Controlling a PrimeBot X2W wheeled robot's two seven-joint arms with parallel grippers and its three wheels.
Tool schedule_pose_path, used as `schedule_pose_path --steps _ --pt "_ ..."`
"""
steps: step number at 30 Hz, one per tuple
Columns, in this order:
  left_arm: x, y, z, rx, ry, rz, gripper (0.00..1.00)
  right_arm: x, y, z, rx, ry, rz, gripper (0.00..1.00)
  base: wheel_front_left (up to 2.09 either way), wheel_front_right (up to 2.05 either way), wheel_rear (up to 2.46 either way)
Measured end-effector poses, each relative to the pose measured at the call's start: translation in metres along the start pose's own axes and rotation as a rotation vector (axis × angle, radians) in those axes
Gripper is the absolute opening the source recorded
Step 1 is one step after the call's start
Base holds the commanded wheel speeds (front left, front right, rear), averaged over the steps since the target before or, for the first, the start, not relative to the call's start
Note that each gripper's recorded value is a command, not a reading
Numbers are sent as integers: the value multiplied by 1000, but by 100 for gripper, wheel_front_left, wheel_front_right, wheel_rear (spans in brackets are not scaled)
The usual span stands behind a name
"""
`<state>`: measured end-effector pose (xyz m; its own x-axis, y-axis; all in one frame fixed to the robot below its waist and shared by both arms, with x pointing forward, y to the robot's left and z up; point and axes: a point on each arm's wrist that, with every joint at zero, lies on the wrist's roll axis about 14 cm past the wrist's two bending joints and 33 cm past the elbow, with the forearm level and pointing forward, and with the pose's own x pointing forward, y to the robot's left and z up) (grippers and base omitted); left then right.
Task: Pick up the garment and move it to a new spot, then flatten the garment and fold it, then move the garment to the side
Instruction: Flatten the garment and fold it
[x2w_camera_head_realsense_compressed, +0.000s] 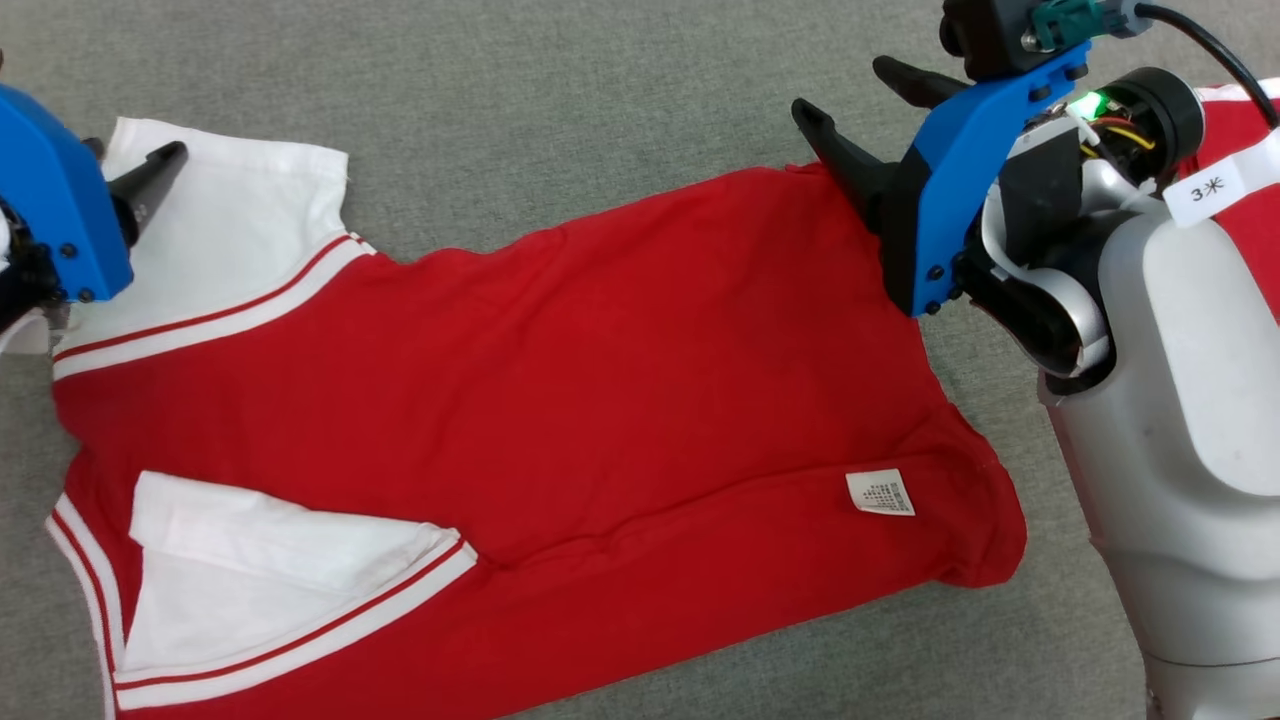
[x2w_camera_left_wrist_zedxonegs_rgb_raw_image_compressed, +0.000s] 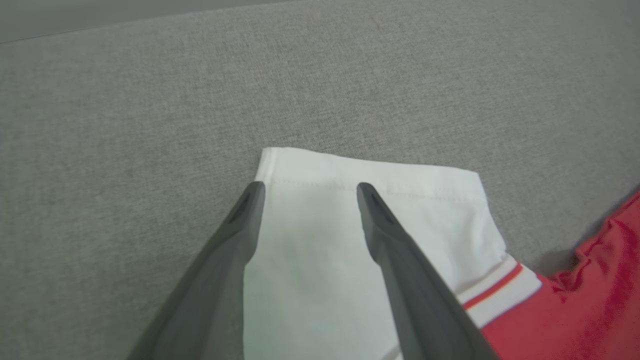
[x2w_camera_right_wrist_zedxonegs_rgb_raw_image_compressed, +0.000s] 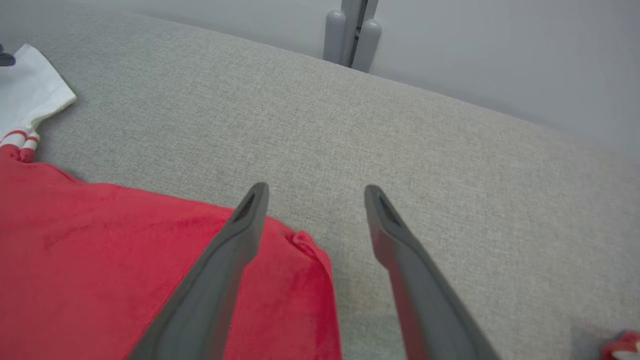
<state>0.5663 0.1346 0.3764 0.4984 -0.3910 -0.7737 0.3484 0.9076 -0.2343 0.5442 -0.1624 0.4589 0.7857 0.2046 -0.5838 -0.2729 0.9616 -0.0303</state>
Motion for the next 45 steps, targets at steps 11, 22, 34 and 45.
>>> schedule_pose_path --steps 11,22,34,45 --pt "30 26 -5 1 65 133 100 3 -10 -14 4 4 -10 100 0 0 0" --pt "26 21 -23 -61 168 106 0 -1 -16 -24 -18 47 -16 100 0 0 0" --pt "10 1 -16 -24 41 62 0 -12 -16 -54 -62 152 -29 100 0 0 0" --pt "9 -6 -22 -19 17 34 0 28 2 -58 -77 150 9 100 0 0 0"
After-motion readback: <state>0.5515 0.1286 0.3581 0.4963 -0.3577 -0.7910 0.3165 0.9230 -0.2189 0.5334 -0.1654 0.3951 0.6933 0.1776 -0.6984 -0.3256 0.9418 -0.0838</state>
